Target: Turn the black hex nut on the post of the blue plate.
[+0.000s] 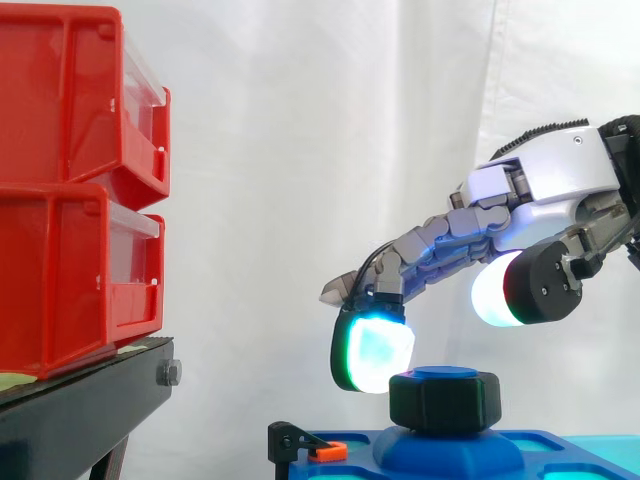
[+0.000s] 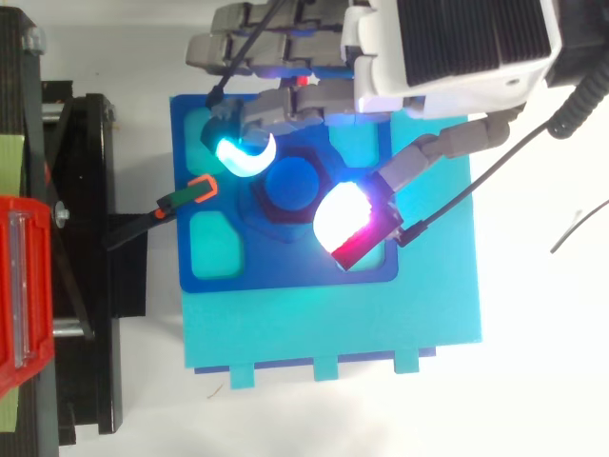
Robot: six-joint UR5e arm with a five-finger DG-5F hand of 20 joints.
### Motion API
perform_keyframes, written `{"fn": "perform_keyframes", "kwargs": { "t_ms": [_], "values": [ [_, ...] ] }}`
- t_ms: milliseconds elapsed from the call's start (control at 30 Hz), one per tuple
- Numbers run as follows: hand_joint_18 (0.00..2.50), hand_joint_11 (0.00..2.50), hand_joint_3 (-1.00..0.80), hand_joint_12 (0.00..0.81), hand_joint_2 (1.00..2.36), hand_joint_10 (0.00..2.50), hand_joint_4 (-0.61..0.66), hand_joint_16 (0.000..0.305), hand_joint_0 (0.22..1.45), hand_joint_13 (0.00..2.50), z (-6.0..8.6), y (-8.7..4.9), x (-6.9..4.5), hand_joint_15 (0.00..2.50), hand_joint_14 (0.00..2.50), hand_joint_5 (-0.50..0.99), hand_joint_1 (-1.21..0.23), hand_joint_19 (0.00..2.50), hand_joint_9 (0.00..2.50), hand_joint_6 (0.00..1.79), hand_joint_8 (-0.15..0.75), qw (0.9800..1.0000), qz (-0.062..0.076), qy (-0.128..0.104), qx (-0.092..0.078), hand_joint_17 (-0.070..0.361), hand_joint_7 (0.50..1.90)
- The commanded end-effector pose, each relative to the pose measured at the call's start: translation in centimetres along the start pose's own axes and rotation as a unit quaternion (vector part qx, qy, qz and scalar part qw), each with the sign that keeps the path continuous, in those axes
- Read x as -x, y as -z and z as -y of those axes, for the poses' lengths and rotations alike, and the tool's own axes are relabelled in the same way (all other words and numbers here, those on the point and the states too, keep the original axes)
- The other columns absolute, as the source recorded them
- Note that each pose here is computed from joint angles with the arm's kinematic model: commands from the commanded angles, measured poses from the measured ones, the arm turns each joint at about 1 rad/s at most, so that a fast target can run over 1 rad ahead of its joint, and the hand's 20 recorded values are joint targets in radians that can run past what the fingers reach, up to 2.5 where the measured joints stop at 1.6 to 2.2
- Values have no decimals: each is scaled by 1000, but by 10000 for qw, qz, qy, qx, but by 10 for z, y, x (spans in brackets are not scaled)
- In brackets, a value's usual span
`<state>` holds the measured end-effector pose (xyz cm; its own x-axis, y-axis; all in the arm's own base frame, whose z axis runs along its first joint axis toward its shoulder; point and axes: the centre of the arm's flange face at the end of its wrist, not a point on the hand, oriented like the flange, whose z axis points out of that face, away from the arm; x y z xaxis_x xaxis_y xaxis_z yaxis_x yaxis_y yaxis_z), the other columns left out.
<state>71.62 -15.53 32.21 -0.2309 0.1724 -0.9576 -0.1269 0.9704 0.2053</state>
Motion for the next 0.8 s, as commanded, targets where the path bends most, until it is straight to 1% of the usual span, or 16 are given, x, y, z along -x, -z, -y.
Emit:
{"fn": "perform_keyframes", "kwargs": {
  "t_ms": [0,67,100,233,433,700,767],
  "values": [
    [0,0,-500,356,1000,0,125,59,462,53,3,1,0,8,0,-222,-367,87,126,503,218,10000,-5,-6,9,133,867],
    [0,0,-500,356,1000,0,126,59,462,54,4,2,2,8,0,-222,-367,80,127,503,218,10000,5,-5,42,133,868],
    [0,0,-500,357,1000,0,125,59,462,54,5,3,0,8,0,-222,-367,80,126,503,218,10000,-10,-10,48,133,868],
    [0,0,-500,357,1000,0,124,59,462,53,6,4,1,12,0,-222,-368,85,127,503,218,10000,4,-10,58,133,871],
    [0,0,-500,357,1000,0,126,59,461,53,12,5,1,5,0,-222,-367,91,129,503,219,10000,12,-17,21,133,867],
    [0,0,-500,357,1000,0,126,59,461,52,15,7,1,7,1,-222,-368,86,129,503,219,10000,2,-18,-3,133,870],
    [0,0,-500,357,1000,0,127,59,462,52,16,7,3,8,0,-222,-367,81,128,503,220,10000,26,-14,-7,133,874]
  ]
}}
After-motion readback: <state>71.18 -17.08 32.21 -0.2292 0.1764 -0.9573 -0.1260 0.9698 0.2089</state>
